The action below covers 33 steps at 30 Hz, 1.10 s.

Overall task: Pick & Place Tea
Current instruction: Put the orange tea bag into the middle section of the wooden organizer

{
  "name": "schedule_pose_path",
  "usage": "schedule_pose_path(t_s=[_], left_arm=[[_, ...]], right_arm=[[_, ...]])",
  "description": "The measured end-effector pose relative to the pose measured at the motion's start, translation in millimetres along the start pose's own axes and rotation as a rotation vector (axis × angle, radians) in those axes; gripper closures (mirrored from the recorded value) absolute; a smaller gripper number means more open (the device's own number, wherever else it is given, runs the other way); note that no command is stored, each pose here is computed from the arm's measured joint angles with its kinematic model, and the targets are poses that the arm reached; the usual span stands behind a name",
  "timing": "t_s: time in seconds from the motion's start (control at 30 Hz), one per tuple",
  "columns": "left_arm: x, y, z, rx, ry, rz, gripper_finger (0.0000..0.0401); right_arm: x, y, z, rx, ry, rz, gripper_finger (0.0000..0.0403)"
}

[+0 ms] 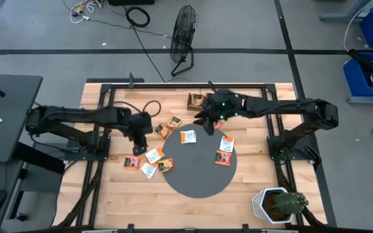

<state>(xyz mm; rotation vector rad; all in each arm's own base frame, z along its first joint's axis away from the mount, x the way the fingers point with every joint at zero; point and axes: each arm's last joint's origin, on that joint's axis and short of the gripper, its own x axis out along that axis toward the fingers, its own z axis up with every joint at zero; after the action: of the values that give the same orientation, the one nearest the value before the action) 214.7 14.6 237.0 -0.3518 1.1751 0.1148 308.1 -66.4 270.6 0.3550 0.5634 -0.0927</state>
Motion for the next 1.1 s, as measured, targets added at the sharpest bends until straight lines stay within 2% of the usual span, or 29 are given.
schedule_pose_path(t_s=[0.2, 0.4, 0.57, 0.77, 1.1], left_arm=[[43, 1, -37, -0.03, 0.082, -0.036, 0.0218], [57, -13, -61, 0.032, 0.148, -0.006, 0.0231], [58, -30, -71, 0.141, 0.146, 0.013, 0.0238], [59, -41, -78, 0.276, 0.107, 0.096, 0.0238], [59, -42, -79, 0.295, 0.085, 0.127, 0.0238]], right_arm=[[2, 10, -2, 0.03, 0.0, -0.004, 0.0245], [3, 14, -3, 0.041, -0.007, -0.015, 0.0245], [3, 17, -3, 0.035, -0.018, -0.022, 0.0245], [3, 17, -2, 0.034, -0.029, -0.026, 0.0245], [3, 17, -1, 0.033, -0.037, -0.025, 0.0245]])
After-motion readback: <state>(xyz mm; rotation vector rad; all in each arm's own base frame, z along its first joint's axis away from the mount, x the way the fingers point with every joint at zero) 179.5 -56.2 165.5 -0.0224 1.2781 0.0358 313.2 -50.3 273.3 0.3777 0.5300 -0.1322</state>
